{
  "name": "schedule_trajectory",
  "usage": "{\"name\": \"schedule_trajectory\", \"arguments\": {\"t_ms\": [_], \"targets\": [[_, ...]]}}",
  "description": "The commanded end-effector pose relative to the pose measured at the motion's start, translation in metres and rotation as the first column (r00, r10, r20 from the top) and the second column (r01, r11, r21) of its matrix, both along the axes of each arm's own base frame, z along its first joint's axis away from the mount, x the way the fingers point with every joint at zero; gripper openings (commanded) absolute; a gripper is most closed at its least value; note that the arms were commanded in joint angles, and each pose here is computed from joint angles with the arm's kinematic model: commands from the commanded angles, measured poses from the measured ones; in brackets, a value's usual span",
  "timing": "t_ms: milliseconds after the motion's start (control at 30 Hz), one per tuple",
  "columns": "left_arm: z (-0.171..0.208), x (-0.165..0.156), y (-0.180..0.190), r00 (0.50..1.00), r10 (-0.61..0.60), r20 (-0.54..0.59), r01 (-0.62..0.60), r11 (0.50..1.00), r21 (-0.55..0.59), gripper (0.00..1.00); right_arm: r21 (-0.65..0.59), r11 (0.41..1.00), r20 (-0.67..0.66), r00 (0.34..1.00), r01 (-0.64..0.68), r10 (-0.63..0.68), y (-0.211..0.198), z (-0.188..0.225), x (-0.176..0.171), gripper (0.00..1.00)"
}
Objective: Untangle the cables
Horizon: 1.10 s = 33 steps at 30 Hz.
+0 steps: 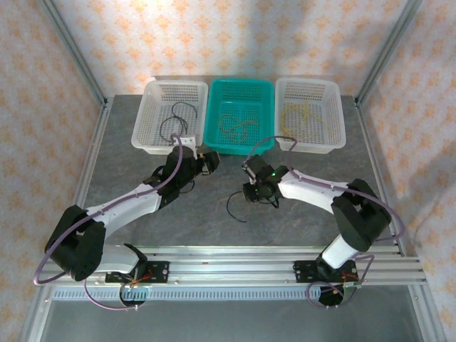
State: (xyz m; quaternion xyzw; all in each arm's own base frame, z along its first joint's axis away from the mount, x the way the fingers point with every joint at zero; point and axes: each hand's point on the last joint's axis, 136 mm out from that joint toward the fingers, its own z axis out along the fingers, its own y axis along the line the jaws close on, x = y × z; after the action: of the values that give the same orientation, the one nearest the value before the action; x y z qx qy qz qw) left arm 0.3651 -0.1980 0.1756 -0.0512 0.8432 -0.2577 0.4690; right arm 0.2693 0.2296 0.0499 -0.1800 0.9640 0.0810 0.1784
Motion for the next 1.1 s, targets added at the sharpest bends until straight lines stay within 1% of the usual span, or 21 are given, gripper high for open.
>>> {"name": "schedule_trajectory", "arguments": {"t_ms": [0, 267, 500, 667, 767, 933, 1067], "targets": [[0.027, 0.007, 0.001, 0.998, 0.019, 0.067, -0.017, 1.000, -0.024, 0.59, -0.079, 0.996, -0.004, 1.000, -0.028, 0.027, -0.006, -0.004, 0.002, 0.35], [0.023, 0.004, 0.002, 0.998, 0.019, 0.058, -0.018, 0.999, -0.030, 0.58, -0.083, 0.995, -0.038, 0.998, -0.050, 0.047, 0.002, -0.015, 0.003, 0.33], [0.025, 0.005, -0.001, 0.998, 0.012, 0.058, -0.010, 0.999, -0.037, 0.57, -0.122, 0.992, -0.057, 0.998, -0.032, 0.025, -0.002, -0.033, 0.004, 0.31], [0.023, 0.005, 0.000, 0.999, 0.012, 0.053, -0.010, 0.999, -0.030, 0.56, -0.130, 0.991, -0.097, 0.995, -0.032, 0.020, -0.004, -0.046, -0.002, 0.23], [0.025, 0.003, 0.000, 0.998, 0.013, 0.056, -0.011, 0.999, -0.034, 0.56, -0.135, 0.990, -0.090, 0.996, -0.029, 0.017, -0.007, -0.045, -0.004, 0.17], [0.026, 0.001, 0.004, 0.998, 0.020, 0.058, -0.019, 0.999, -0.032, 0.56, -0.065, 0.997, -0.045, 0.998, -0.034, 0.032, 0.001, -0.025, -0.002, 0.06], [0.031, 0.001, 0.003, 0.997, 0.020, 0.071, -0.017, 0.999, -0.037, 0.56, 0.001, 1.000, 0.016, 1.000, -0.021, 0.021, 0.009, -0.002, 0.005, 0.02]]}}
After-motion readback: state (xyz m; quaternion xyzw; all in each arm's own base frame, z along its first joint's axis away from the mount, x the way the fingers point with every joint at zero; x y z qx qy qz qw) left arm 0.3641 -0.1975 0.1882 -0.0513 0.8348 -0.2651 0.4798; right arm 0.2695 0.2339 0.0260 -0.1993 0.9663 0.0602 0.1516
